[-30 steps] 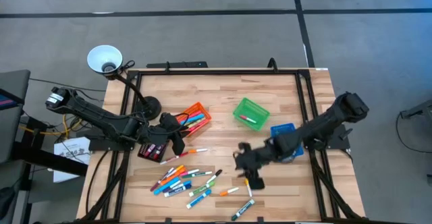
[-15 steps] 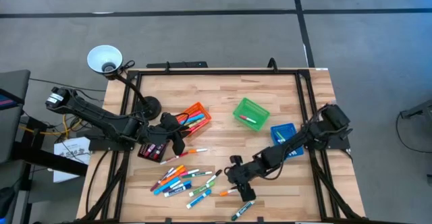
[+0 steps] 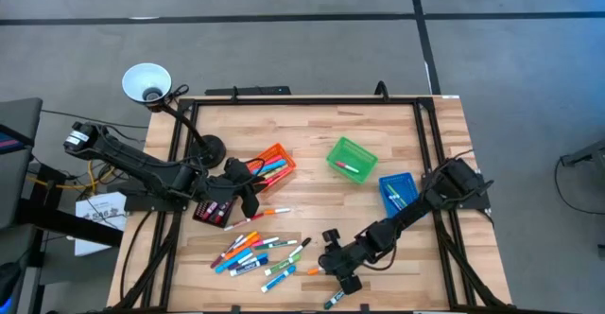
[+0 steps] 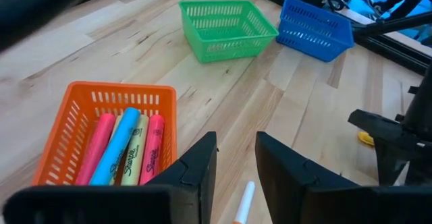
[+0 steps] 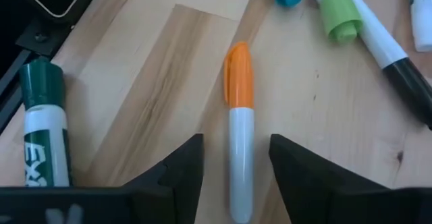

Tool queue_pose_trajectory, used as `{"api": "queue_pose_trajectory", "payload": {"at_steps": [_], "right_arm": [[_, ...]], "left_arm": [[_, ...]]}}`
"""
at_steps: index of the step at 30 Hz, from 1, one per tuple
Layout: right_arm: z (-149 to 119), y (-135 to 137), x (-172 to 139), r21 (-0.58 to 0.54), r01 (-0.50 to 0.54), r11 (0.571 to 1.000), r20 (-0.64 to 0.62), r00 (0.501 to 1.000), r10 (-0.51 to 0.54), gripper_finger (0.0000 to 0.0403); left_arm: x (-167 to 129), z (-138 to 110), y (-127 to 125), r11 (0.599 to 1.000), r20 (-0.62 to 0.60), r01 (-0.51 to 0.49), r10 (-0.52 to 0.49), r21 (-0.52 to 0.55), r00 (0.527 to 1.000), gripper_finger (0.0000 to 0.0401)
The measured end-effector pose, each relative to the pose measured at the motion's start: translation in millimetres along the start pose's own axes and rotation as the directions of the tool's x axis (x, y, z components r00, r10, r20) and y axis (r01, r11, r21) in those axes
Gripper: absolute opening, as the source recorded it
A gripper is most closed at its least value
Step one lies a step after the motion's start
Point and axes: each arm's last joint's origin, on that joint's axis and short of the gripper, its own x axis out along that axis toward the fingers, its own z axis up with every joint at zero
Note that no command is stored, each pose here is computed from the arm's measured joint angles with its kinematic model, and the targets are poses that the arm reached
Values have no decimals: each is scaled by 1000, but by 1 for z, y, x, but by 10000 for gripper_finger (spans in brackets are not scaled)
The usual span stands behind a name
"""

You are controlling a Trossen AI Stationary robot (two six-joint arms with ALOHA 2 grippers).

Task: Pick & Place Markers
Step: Put the bottom orange pen into the green bin

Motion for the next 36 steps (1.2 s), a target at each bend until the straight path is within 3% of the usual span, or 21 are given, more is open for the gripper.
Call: {"api": "queue_pose_trajectory", "payload": {"at_steps": [4, 13, 16, 19, 24, 28, 31, 33, 36], "right_arm": [[1, -2, -1, 4, 27, 1000, 9, 1000, -27, 130], [9, -11, -4, 28, 5, 1000, 30, 1000, -6, 19], [17, -13, -17, 31, 6, 999, -3, 1000, -6, 20], [34, -18, -47, 39, 55, 998, 11, 998, -56, 45], [32, -34, -94, 24, 273, 962, -80, 959, -270, 53], [21, -56, -134, -2, 509, 861, -203, 843, -499, 11], [12, -77, -157, 39, 635, 772, -291, 746, -599, 7], [10, -89, -159, 107, 633, 767, -302, 756, -581, 17], [7, -104, -145, 183, 545, 818, -244, 832, -499, 29]], "left_arm": [[0, 0, 0, 1000, 0, 0, 0, 0, 1000, 99], [0, 0, 0, 999, 0, 0, 0, 32, 1000, 99], [0, 0, 0, 998, 0, 0, 0, 68, 1000, 99], [0, 0, 0, 998, 0, 0, 0, 70, 1000, 99], [0, 0, 0, 998, 1, 1, -1, 69, 1000, 99], [0, 0, 0, 998, 2, 1, -1, 68, 1000, 99], [0, 0, 0, 998, 4, 2, -3, 67, 1000, 99], [0, 0, 0, 998, 4, 3, -3, 67, 1000, 99], [0, 0, 0, 998, 4, 2, -3, 67, 1000, 99]]}}
